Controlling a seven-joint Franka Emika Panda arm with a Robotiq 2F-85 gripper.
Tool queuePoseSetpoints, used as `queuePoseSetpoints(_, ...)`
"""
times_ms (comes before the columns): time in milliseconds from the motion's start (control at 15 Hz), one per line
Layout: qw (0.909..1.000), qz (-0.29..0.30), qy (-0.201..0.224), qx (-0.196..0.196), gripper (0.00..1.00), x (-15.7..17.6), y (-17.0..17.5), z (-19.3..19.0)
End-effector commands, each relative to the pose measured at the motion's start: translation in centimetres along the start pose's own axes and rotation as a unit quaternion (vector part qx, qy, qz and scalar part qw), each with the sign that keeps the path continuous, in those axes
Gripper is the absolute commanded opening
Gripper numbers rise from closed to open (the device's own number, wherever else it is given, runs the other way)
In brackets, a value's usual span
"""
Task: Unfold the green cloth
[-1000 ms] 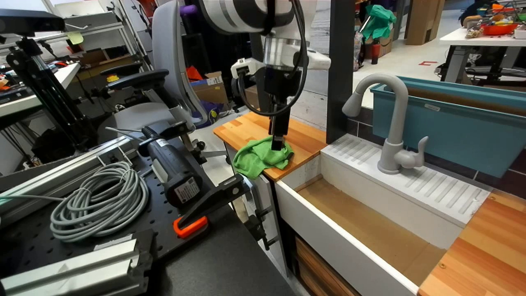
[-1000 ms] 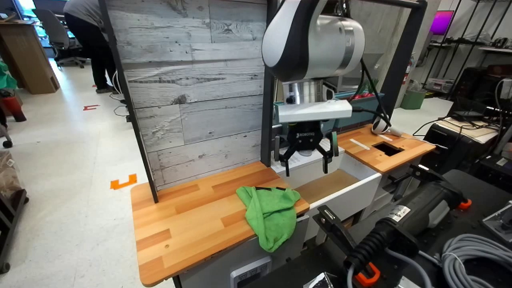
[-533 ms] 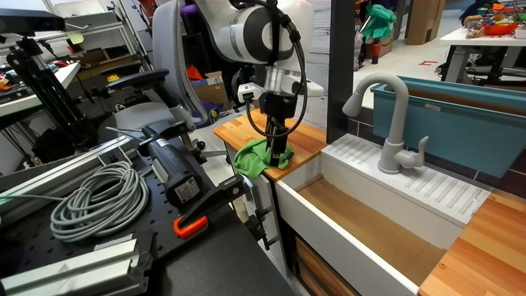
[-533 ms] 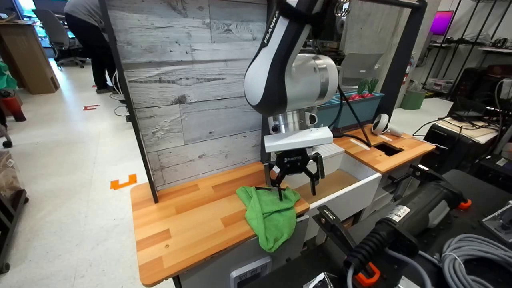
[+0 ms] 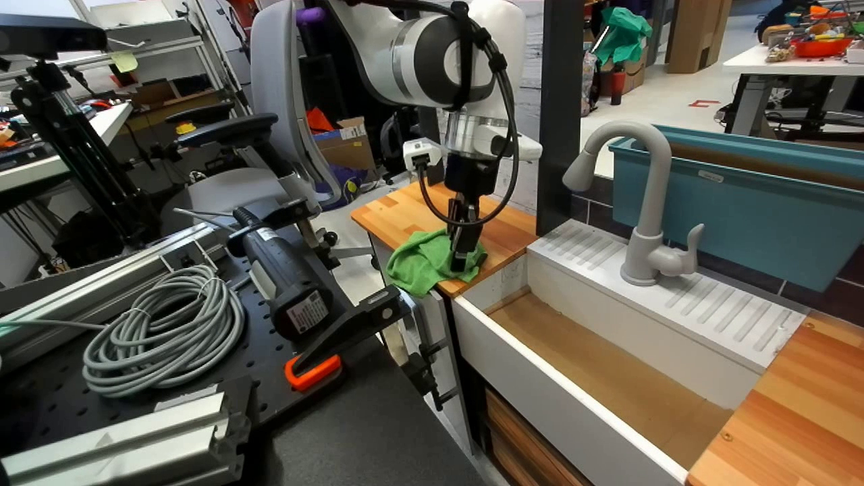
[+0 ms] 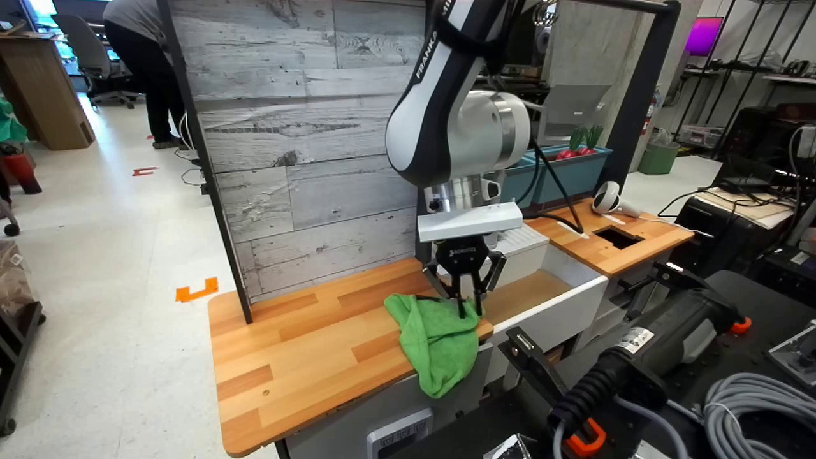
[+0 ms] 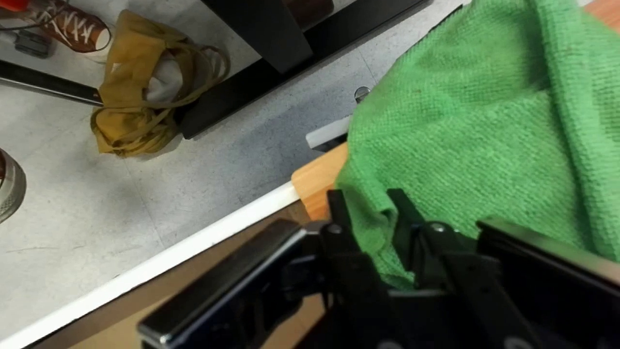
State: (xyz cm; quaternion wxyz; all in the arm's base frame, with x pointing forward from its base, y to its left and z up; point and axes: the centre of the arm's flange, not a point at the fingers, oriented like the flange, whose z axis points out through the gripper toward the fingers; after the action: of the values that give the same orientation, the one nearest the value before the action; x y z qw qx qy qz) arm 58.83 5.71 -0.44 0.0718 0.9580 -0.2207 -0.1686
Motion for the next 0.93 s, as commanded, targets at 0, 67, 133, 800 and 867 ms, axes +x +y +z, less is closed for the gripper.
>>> queuePoseSetpoints(0,0.9999,-0.006,0.005,-0.012,0.00,-0.4,-0.3,-0.4)
queuePoseSetpoints(67,0.9998,-0.007,0.010,-0.012,0.00,-1.1,-0.3,-0.7)
queuePoseSetpoints(133,0.9997,-0.017,0.006,-0.014,0.00,-2.3,-0.2,-1.3)
queuePoseSetpoints(800,0.9935,-0.049,0.102,0.007,0.01,-13.7,-2.8,-11.4)
queuePoseSetpoints(867,0.9918,-0.052,0.116,0.010,0.01,-13.8,-3.8,-12.4)
